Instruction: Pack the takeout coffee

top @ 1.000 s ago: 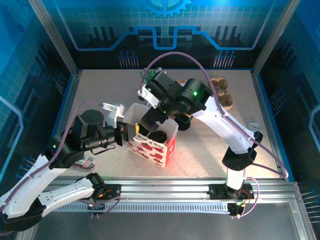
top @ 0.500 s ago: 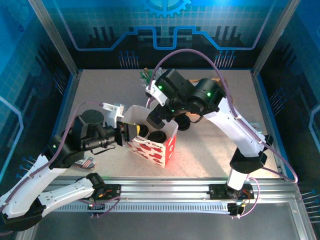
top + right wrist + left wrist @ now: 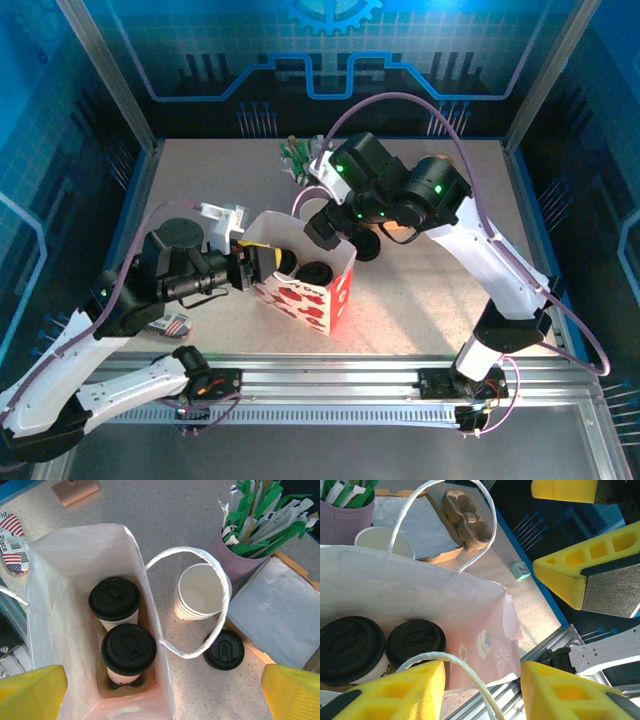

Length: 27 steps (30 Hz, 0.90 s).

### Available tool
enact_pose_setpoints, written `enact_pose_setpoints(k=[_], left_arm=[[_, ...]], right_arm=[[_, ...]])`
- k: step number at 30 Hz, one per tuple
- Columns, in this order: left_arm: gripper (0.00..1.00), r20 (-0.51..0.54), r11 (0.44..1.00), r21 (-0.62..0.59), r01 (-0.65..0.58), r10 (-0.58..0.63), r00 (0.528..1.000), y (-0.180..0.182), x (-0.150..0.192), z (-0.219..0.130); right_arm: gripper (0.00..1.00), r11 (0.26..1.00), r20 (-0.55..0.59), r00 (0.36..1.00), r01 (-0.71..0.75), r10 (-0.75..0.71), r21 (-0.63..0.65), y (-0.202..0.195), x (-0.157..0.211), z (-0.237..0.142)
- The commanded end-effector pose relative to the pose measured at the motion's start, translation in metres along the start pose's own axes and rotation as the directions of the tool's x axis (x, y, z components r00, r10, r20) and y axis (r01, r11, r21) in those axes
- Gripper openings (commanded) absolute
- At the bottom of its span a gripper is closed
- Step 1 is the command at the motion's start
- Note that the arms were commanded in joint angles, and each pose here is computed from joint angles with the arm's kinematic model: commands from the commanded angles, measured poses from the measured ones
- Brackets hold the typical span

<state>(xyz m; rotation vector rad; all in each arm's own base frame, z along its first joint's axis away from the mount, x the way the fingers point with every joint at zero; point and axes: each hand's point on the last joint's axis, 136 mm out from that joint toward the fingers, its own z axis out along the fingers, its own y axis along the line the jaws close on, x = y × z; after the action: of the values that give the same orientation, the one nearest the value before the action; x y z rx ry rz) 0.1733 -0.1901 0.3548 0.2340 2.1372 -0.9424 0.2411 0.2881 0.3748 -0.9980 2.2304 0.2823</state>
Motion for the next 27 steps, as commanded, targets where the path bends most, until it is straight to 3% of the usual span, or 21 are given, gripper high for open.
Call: enact_pose_setpoints(k=[1,11,27], left_arm=[[0.46,0.027,1.000,-0.006,-0.030,0.030,0.999,-0.004,-0.009,-0.009],[0.57,0.066,0.998,-0.029,-0.059,0.061,0.996,-0.007,-0.023,-0.021],[0.84,0.177,0.978,-0.141,-0.156,0.180,0.968,-0.008,-0.065,-0.043]], right_arm=[[1.00,0.999,0.065,0.997,-0.045,0.043,0.027,-0.013,-0.007,-0.015],[1.00,0.988,0.124,0.985,-0.133,0.122,0.078,-0.039,-0.006,-0.024],[1.00,0.951,0.251,0.933,-0.292,0.258,0.106,-0.082,0.000,-0.034]])
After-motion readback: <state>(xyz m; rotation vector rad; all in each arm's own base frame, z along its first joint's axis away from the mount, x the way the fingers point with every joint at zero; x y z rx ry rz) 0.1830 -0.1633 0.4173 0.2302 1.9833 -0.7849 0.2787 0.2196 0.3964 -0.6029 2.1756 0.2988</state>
